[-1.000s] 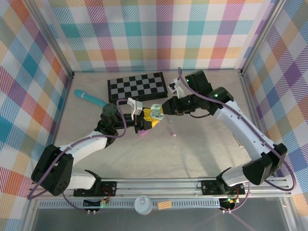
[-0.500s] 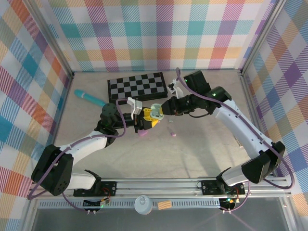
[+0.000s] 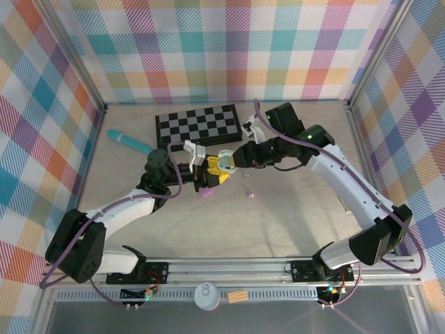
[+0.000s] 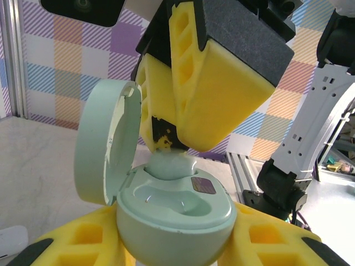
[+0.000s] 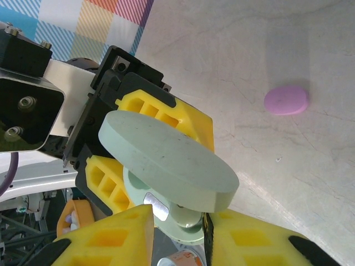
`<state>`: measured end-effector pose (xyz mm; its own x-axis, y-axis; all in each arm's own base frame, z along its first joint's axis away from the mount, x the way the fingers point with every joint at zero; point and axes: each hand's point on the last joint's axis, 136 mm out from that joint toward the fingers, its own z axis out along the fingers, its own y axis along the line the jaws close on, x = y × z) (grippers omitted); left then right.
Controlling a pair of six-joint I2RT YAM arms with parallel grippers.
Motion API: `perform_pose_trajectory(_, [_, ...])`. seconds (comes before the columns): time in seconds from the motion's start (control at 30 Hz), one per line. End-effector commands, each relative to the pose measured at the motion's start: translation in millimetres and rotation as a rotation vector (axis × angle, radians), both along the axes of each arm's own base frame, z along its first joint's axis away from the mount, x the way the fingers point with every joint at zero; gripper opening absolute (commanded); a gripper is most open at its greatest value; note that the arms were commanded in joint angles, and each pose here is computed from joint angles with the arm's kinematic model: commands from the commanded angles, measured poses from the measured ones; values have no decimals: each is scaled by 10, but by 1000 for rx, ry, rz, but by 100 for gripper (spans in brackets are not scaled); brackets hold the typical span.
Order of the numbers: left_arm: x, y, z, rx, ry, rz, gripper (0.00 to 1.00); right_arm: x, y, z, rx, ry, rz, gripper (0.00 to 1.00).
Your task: Insert wireless bluetooth earbuds into charging case
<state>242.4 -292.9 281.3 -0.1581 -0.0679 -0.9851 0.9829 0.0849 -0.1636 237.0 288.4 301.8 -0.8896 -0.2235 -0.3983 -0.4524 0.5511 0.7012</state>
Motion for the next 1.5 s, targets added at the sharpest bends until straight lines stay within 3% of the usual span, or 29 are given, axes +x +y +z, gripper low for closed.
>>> perform_pose_trajectory(0.0, [-31, 16, 216, -44, -84, -16, 34, -43, -7, 70, -8, -17, 21, 32])
perform_pose_trajectory(0.2, [-30, 21, 208, -43, -85, -15, 34, -62, -52, 229, 10, -85, 17, 34])
perform_pose_trajectory(0.37, [-22, 34, 222, -45, -87, -11, 34, -221, -165, 522, 78, -233, 37, 36])
perform_pose_trajectory(0.53, [-35, 65, 243, -49, -87, -5, 34, -168, -588, 541, 69, -339, -137, 38])
perform_pose_trajectory(0.67, [-66, 78, 254, -50, -79, -13, 34, 90, -960, 131, 22, -244, -328, 37])
perform_pose_trajectory(0.87, [-103, 110, 253, -51, -80, -1, 34, 502, -1165, -819, -122, -61, -458, 37])
perform_pose_trajectory(0.97, [-102, 113, 226, -40, -76, 4, 34, 697, -1175, -1216, -211, -8, -478, 38])
perform_pose_trajectory(1.13, [-90, 110, 249, -39, -83, 8, 34, 925, -1130, -1790, -533, -41, -455, 38])
perform_pose_trajectory(1.47, [-239, 213, 237, -33, -85, 33, 34, 1239, -747, -2421, -858, -36, -355, 33])
